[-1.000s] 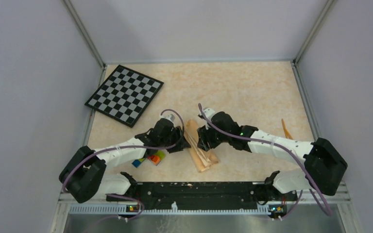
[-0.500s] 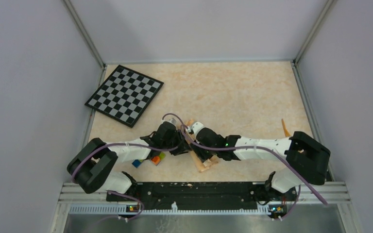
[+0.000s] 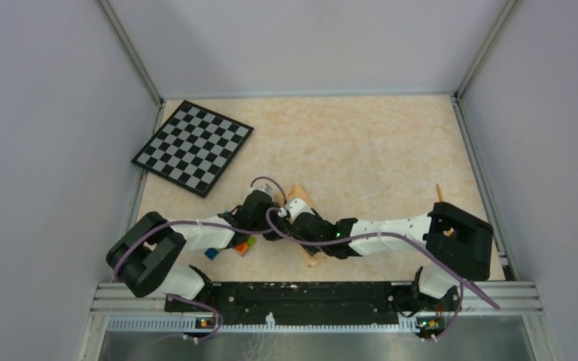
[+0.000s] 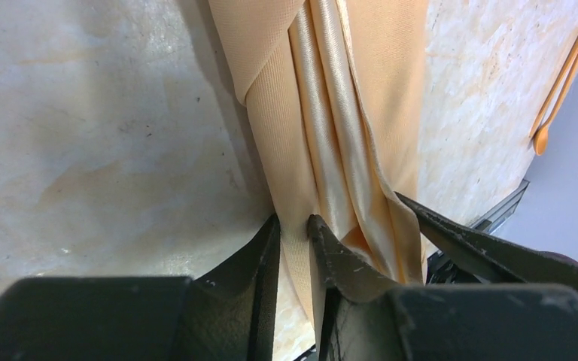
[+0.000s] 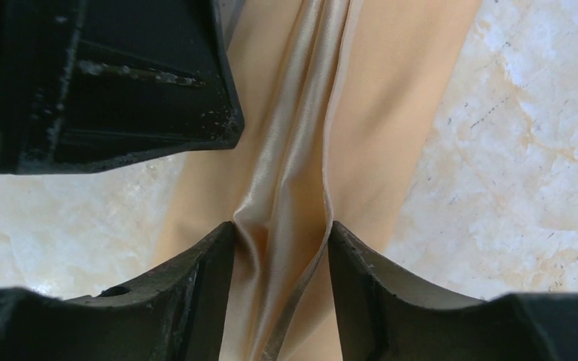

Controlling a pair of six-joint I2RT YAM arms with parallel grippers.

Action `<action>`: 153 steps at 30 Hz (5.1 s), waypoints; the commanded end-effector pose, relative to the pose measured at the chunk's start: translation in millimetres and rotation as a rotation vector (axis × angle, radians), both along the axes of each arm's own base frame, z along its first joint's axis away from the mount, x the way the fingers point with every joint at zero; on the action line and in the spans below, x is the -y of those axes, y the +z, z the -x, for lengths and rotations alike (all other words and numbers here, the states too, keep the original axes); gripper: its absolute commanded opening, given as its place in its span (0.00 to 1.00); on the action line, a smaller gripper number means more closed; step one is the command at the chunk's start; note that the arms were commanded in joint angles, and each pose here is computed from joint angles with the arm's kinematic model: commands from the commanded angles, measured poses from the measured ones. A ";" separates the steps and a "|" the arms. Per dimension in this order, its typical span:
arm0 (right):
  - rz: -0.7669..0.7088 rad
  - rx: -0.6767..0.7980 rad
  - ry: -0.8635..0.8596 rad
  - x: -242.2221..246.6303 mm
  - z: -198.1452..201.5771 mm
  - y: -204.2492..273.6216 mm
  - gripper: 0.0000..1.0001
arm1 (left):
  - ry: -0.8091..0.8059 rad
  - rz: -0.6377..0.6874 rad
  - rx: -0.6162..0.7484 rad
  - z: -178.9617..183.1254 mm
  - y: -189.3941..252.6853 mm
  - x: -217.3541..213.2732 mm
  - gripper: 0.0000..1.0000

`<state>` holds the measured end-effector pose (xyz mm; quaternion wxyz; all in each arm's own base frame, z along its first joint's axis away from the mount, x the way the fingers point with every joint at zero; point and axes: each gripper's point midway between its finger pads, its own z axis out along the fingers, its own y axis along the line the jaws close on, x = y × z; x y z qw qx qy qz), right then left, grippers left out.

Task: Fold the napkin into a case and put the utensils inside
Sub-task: Pick up the top corner of the smaller rectangle folded napkin.

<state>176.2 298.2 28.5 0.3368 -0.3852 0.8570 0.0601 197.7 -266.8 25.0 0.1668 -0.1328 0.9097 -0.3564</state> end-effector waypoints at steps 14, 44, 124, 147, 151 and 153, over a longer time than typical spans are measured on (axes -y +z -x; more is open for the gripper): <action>-0.208 -0.013 -0.051 -43.1 4.2 53.0 0.00 | 0.085 0.002 -0.020 8.5 -21.1 -7.3 0.11; -0.521 -0.239 -0.214 -41.6 13.2 35.2 0.00 | 0.246 -0.036 0.048 11.6 -18.0 -9.7 0.00; -0.851 -0.313 -0.322 -60.7 -151.1 56.6 0.42 | -0.173 -0.397 0.450 -123.5 65.5 -12.4 0.35; -0.884 -0.330 -0.385 -55.8 -149.8 58.5 0.00 | -0.208 -0.391 0.448 -118.9 51.6 -11.7 0.44; -0.906 -0.321 -0.393 -52.2 -146.6 64.5 0.00 | -0.226 -0.409 0.451 -119.1 48.2 -10.4 0.39; -0.910 -0.320 -0.393 -51.7 -145.8 65.9 0.00 | -0.229 -0.424 0.454 -119.8 46.6 -10.0 0.38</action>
